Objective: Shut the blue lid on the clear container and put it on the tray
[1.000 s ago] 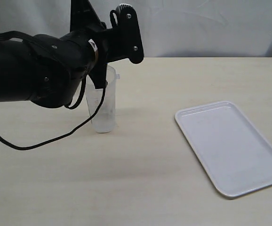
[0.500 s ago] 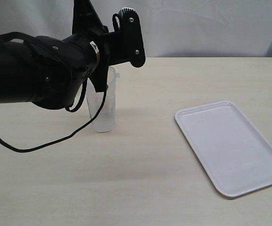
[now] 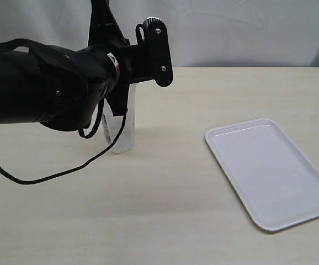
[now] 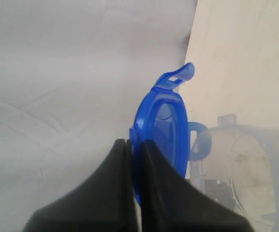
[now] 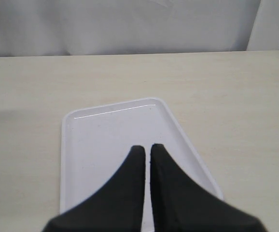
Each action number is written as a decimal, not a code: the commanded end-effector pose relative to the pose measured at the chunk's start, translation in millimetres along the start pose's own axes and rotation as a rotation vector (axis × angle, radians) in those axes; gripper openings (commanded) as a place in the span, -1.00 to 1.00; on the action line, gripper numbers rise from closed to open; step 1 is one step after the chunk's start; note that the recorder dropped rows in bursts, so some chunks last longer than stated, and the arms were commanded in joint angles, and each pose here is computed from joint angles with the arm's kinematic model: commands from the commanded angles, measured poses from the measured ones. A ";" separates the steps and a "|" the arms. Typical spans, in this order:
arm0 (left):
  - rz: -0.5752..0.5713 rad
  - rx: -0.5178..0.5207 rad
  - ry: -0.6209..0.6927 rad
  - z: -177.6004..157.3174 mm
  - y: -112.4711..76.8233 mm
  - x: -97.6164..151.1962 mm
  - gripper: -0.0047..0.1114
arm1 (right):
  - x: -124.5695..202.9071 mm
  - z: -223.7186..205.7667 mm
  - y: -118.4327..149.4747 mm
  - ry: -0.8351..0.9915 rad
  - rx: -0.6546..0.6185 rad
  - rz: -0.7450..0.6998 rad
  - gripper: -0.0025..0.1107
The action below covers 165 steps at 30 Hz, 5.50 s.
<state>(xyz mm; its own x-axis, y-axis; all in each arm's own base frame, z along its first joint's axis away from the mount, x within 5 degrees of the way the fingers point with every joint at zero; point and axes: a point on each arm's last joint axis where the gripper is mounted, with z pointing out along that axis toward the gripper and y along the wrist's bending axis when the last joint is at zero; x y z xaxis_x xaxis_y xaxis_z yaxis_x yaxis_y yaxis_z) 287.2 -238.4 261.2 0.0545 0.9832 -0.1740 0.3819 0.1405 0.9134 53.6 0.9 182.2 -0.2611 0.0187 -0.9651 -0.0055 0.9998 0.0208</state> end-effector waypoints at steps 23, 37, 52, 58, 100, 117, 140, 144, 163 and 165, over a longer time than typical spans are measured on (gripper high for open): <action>0.060 0.106 0.001 -6.9 -35.5 7.2 -0.92 | 0.2 -0.1 0.0 -0.005 0.000 0.001 -0.88; 0.073 0.119 0.048 -11.4 -39.0 7.2 -0.92 | 0.2 -0.1 0.0 -0.005 0.000 0.001 -0.88; 0.051 0.163 0.057 -12.0 -43.0 8.0 -0.92 | 0.2 -0.1 0.0 -0.005 0.000 0.001 -0.88; 0.047 0.166 0.059 -12.0 -43.2 8.1 -0.92 | 0.2 -0.1 0.0 -0.005 0.000 0.001 -0.88; 0.009 0.200 0.062 -21.8 -43.6 5.0 -0.92 | 0.2 -0.1 0.0 -0.005 0.000 0.001 -0.88; -0.017 0.245 0.031 -22.6 -47.6 1.9 -0.92 | 0.2 -0.1 0.0 -0.005 0.000 0.001 -0.88; -0.076 0.227 0.073 -17.4 -43.2 10.1 -0.92 | 0.2 -0.1 0.0 -0.005 0.000 0.001 -0.88; -0.078 0.231 0.064 -17.1 -43.4 9.6 -0.92 | 0.2 -0.1 0.0 -0.005 0.000 0.001 -0.88; -0.082 0.233 0.065 -17.2 -43.6 9.6 -0.26 | 0.2 -0.1 0.0 -0.005 0.000 0.001 -0.88; -0.082 0.233 0.065 -17.2 -43.6 9.6 -0.26 | 0.2 -0.1 0.0 -0.005 0.000 0.001 -0.88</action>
<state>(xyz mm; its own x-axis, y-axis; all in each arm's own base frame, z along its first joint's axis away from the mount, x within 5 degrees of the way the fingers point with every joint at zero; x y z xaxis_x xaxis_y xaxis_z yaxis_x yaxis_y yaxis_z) 254.9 -235.3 224.8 -0.0258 0.9795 -0.1996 0.5868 0.1765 0.7903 53.6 0.9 182.2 -0.2611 0.0187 -0.9651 -0.0055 0.9998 0.0208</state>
